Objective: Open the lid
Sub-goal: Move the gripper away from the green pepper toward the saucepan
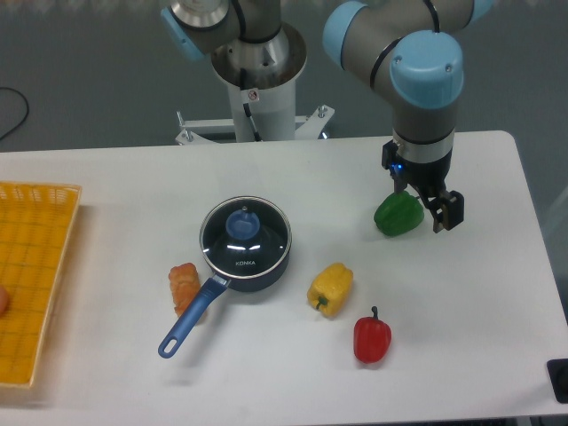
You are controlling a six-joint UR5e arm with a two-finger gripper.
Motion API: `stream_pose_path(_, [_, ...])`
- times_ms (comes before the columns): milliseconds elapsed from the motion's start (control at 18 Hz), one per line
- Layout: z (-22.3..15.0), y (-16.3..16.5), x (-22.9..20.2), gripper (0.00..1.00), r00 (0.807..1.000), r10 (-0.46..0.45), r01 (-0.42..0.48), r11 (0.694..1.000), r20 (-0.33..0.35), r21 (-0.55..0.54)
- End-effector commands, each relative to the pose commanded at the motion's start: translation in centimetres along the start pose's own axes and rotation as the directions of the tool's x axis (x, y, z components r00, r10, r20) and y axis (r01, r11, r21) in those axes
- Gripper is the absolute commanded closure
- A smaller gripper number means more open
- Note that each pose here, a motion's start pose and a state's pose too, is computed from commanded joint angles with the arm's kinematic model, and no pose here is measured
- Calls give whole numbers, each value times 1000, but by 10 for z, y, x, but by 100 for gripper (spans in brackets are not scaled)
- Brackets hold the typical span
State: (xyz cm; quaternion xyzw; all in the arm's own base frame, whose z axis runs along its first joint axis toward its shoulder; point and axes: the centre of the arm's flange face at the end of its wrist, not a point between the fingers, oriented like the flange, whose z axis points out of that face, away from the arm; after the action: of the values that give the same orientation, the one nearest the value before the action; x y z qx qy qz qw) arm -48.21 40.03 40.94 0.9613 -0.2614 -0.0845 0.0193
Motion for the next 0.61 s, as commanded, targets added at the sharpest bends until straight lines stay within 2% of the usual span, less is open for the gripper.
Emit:
stream_pose_path(167, [-6, -13, 1, 0, 1000, 8, -9, 1000, 8, 9])
stream_pose_path(389, [2, -42, 11, 0, 999, -38, 38, 998, -13, 49])
stream_pose_path(611, [7, -44, 15, 0, 999, -35, 36, 999, -26, 39])
